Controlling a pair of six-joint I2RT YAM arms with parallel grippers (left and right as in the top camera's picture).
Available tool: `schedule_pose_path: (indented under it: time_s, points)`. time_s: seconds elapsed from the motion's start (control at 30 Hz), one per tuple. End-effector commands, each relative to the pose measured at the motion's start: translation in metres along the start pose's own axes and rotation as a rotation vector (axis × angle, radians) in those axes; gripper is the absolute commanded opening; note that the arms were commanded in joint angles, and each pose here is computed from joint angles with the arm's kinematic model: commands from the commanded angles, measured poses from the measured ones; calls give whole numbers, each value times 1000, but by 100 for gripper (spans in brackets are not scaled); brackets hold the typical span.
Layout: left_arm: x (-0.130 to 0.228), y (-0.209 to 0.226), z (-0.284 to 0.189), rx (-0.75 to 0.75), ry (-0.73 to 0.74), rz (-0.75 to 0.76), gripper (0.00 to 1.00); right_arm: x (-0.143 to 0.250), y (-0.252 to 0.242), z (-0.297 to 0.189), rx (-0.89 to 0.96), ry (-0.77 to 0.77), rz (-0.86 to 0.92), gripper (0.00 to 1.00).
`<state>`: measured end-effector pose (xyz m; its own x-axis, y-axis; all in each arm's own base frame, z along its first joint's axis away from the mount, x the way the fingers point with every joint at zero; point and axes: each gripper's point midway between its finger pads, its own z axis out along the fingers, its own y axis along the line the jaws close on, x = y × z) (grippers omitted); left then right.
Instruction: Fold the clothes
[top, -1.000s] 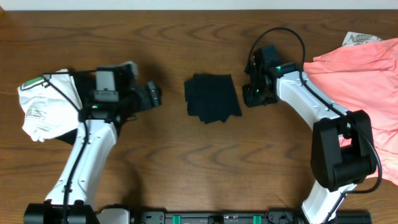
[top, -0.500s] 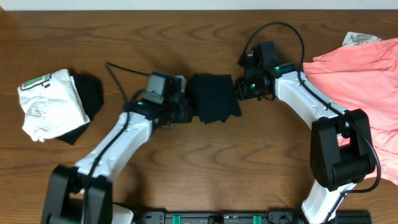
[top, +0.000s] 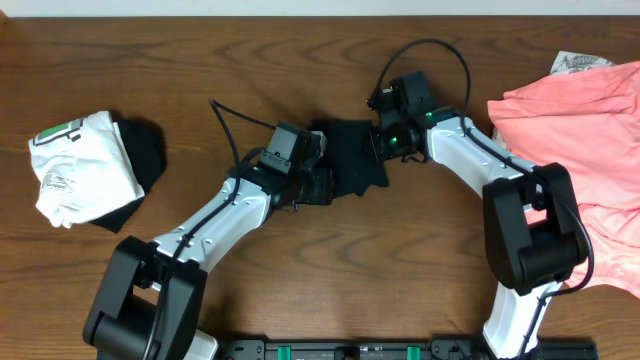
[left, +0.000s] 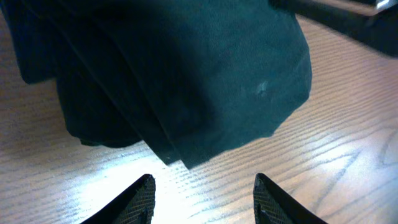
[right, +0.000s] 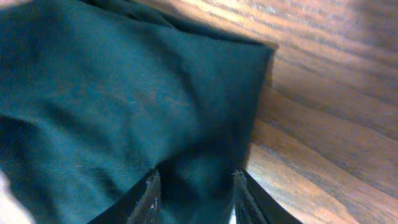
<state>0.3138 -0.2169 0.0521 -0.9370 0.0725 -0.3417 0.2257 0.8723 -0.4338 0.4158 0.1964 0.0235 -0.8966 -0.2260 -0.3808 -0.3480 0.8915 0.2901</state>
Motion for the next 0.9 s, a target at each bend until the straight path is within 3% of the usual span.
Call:
schedule_pose_path:
  time_s: [0.0, 0.43, 0.87]
  points:
    - [-2, 5, 3, -27, -6, -3, 55, 3, -1, 9, 6, 11, -15, 37]
    - [5, 15, 26, -37, 32, -18, 58, 10, -2, 18, 5, 35, -14, 37]
    - [-8, 10, 27, -16, -20, -1, 62, 11, -2, 18, 5, 38, -13, 37]
